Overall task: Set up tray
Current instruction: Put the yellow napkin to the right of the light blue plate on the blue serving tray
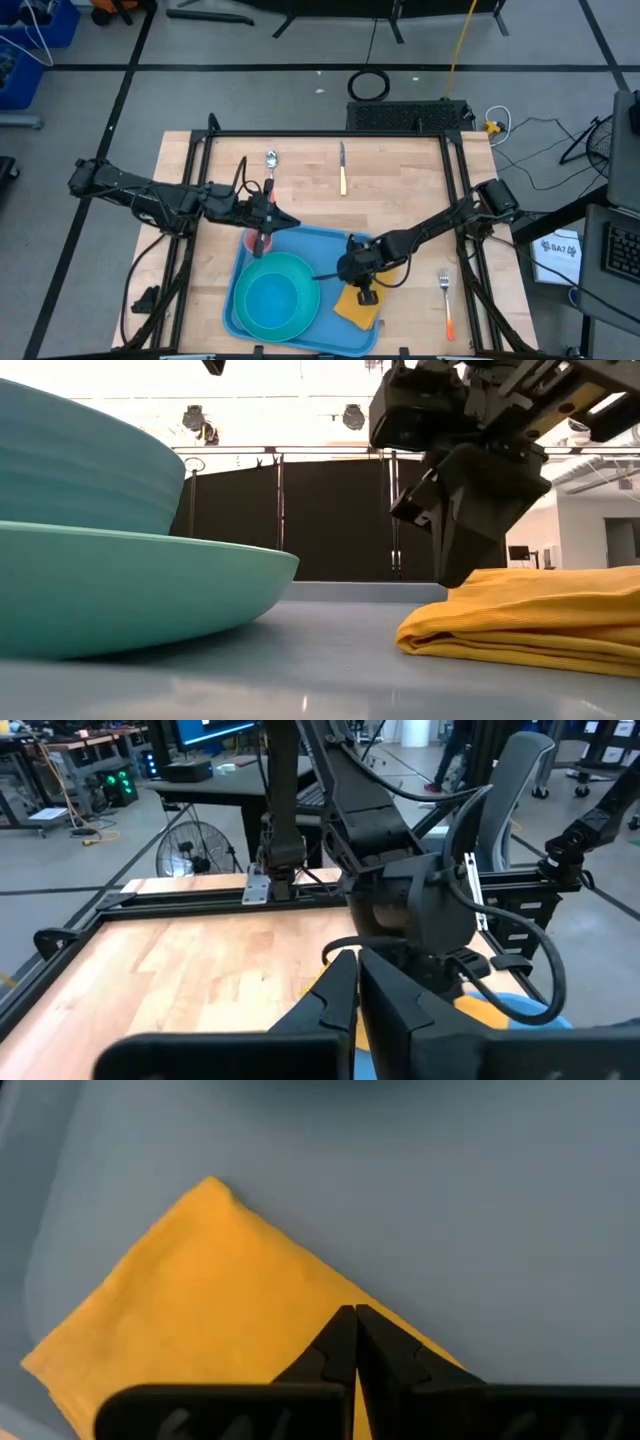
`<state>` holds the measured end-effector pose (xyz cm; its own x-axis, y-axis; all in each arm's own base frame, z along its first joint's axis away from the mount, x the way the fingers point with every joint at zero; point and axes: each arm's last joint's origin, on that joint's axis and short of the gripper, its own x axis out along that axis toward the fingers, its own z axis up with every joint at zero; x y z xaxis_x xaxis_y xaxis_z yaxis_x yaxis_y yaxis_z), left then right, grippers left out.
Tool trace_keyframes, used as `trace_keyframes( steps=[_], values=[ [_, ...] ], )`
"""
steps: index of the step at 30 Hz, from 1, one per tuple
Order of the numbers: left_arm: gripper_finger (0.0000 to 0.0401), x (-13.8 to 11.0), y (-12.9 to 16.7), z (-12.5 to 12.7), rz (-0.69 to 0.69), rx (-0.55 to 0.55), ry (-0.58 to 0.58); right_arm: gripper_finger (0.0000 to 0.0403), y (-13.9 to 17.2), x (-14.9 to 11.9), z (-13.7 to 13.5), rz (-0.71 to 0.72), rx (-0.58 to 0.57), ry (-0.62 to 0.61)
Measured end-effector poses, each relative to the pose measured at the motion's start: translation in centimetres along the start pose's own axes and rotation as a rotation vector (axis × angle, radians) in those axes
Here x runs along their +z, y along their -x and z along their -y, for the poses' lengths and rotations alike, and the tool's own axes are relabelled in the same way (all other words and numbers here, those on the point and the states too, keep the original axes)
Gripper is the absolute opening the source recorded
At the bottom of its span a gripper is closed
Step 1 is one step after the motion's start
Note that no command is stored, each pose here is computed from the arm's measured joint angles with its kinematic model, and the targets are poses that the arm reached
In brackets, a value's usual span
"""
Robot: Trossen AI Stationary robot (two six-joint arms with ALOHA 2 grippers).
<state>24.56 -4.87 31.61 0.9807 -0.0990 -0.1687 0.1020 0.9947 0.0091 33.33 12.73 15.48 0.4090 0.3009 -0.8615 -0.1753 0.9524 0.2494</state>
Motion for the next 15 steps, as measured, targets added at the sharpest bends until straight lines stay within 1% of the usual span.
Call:
trace_keyframes(
  steps=[2, 4, 7, 9, 12, 15],
  values=[
    [0.0027, 0.0, 0.0, 0.0, 0.0, 0.001, 0.0, 0.0, 0.0, 0.2, 0.2, 0.009, 0.024, -0.003],
    [0.0031, 0.0, 0.0, 0.0, 0.001, 0.0, 0.0, 0.0, 0.3, 0.0, 0.3, -0.008, 0.008, -0.034],
    [0.0029, 0.0, 0.0, 0.0, -0.001, -0.002, 0.0, 0.0, 1.3, -1.1, -0.2, -0.076, -0.119, -0.058],
    [0.0023, -0.1, 0.0, 0.0, -0.006, -0.009, -0.001, 0.0, 2.0, -1.5, -0.8, -0.095, -0.149, -0.08],
    [0.0011, -0.1, 0.0, 0.0, -0.009, -0.009, -0.004, 0.0, 2.5, -1.8, -1.5, -0.106, -0.133, -0.14],
    [0.0004, -0.1, 0.0, 0.0, -0.008, -0.009, -0.005, 0.0, 2.1, -2.2, -1.9, -0.145, -0.098, -0.188]
  ],
)
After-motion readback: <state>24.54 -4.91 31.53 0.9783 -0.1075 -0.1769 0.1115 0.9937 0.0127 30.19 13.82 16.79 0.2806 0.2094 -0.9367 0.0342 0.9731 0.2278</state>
